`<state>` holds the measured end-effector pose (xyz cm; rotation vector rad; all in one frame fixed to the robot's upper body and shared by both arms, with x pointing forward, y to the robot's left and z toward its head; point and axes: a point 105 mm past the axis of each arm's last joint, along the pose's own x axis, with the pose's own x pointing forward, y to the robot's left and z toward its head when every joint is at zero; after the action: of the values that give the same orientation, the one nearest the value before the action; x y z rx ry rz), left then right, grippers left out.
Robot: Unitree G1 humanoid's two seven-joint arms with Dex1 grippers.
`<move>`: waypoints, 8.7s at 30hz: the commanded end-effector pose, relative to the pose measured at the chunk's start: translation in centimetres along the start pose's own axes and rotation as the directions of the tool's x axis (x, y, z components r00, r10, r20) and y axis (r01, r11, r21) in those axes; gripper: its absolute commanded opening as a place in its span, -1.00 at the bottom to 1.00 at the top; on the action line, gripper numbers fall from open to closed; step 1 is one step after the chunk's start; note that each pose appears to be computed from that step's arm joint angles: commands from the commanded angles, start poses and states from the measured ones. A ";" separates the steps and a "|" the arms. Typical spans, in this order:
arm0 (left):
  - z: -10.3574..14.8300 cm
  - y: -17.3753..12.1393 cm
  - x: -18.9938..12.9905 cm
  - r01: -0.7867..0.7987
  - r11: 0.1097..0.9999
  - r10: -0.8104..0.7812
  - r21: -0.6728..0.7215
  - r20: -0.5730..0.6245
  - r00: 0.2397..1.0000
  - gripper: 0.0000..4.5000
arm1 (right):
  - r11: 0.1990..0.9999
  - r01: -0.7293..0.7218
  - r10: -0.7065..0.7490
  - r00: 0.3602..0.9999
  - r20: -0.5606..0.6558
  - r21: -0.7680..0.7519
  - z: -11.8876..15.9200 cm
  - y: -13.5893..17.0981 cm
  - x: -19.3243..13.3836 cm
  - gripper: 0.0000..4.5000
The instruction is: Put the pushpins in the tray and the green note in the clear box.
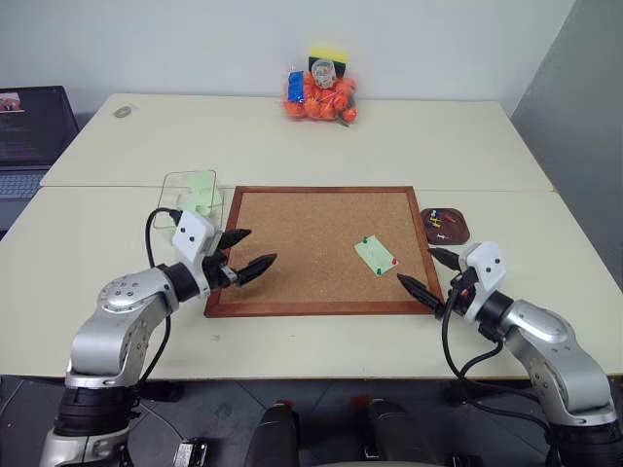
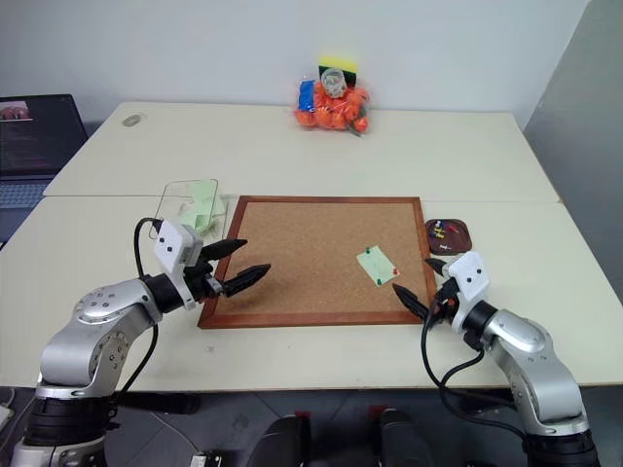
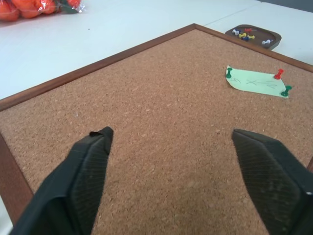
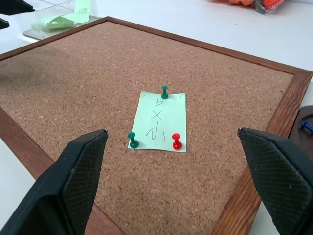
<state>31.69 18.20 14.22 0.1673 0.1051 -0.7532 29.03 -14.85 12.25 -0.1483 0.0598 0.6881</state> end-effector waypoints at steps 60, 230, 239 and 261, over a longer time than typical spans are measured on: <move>-5.9 -5.2 8.6 0.287 0.958 -0.281 0.016 -0.157 0.947 -1.00 | 0.997 -0.051 0.051 0.999 0.005 -0.059 -0.2 0.5 13.1 -0.97; -5.6 -5.3 10.4 0.283 0.958 -0.274 0.047 -0.147 0.950 -1.00 | 0.862 0.482 -0.500 0.860 0.106 0.154 1.1 -11.4 3.7 -0.97; -5.7 -5.6 10.4 0.292 0.955 -0.283 0.044 -0.149 0.947 -1.00 | 0.819 0.553 -0.562 0.827 0.026 0.151 -0.1 -13.0 3.7 -0.69; -5.5 -5.7 10.5 0.307 0.950 -0.297 0.047 -0.153 0.943 -1.00 | 0.764 0.642 -0.642 0.766 -0.035 0.065 -1.4 -14.4 2.6 0.97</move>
<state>35.54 8.25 8.06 0.2669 0.1788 -1.0439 39.99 -23.90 11.11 -0.0617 0.0748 0.0092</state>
